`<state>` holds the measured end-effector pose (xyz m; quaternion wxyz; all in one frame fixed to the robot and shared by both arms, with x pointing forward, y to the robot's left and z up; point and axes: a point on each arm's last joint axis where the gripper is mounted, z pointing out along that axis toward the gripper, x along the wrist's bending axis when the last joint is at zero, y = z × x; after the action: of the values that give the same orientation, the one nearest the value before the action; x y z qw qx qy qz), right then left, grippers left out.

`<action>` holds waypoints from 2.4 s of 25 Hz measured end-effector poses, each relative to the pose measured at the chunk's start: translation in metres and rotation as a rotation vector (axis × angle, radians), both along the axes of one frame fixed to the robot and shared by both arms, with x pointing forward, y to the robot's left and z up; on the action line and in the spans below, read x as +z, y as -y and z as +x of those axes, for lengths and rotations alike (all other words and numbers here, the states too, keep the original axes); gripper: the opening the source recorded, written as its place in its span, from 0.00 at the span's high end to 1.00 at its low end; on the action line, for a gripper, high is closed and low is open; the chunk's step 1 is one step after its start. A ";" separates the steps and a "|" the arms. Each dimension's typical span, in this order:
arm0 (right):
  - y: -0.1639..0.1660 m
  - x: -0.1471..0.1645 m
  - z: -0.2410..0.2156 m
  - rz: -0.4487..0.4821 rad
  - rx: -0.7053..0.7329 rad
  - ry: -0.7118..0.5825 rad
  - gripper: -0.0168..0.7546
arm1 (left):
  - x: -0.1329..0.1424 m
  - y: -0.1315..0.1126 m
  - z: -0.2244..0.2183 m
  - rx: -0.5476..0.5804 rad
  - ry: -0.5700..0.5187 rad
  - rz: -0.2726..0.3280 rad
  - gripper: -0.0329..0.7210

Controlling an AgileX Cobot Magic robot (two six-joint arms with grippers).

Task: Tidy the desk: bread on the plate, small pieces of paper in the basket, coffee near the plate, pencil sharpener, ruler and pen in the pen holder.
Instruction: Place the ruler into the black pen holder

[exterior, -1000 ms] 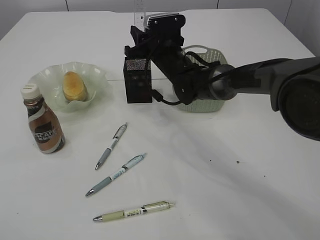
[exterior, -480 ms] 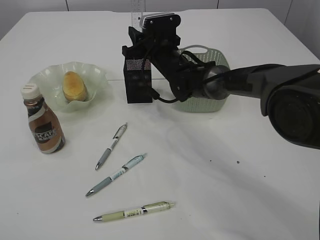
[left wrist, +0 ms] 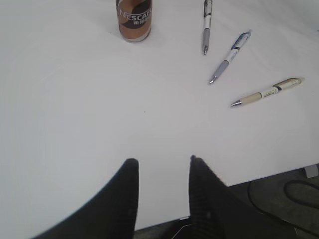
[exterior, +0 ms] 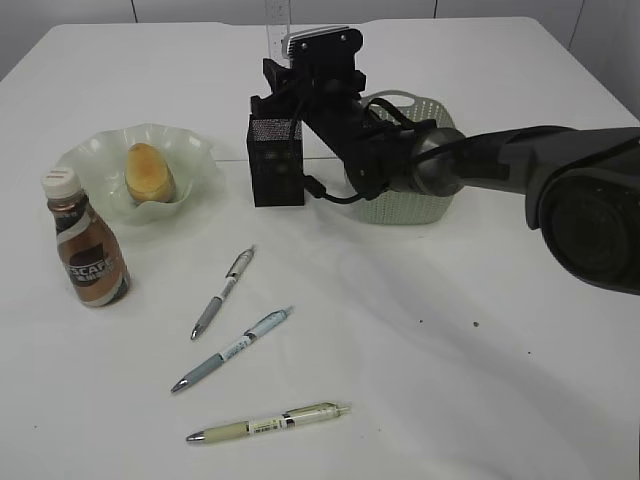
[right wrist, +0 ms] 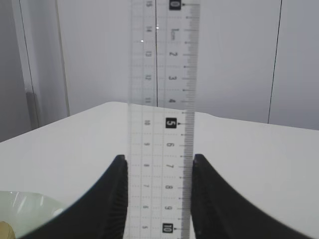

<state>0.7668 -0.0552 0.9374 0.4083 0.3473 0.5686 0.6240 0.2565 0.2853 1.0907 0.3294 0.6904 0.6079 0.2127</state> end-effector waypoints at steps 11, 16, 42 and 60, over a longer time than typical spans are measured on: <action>-0.002 -0.004 0.000 -0.031 0.017 -0.031 0.64 | 0.000 0.000 0.000 0.002 -0.001 -0.002 0.62; -0.002 -0.005 -0.001 -0.028 0.024 -0.045 0.64 | 0.000 0.000 0.000 0.002 -0.001 -0.002 0.62; -0.002 -0.009 -0.001 -0.024 0.028 -0.104 0.50 | 0.000 0.000 0.000 0.002 -0.001 -0.002 0.62; 0.001 0.025 -0.004 -0.046 0.015 -0.182 0.56 | 0.000 0.000 0.000 0.003 0.001 -0.003 0.62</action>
<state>0.7626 -0.0557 0.9626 0.3583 0.3888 0.6202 0.5796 0.2566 0.2853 1.0909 0.3304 0.6890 0.6090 0.2127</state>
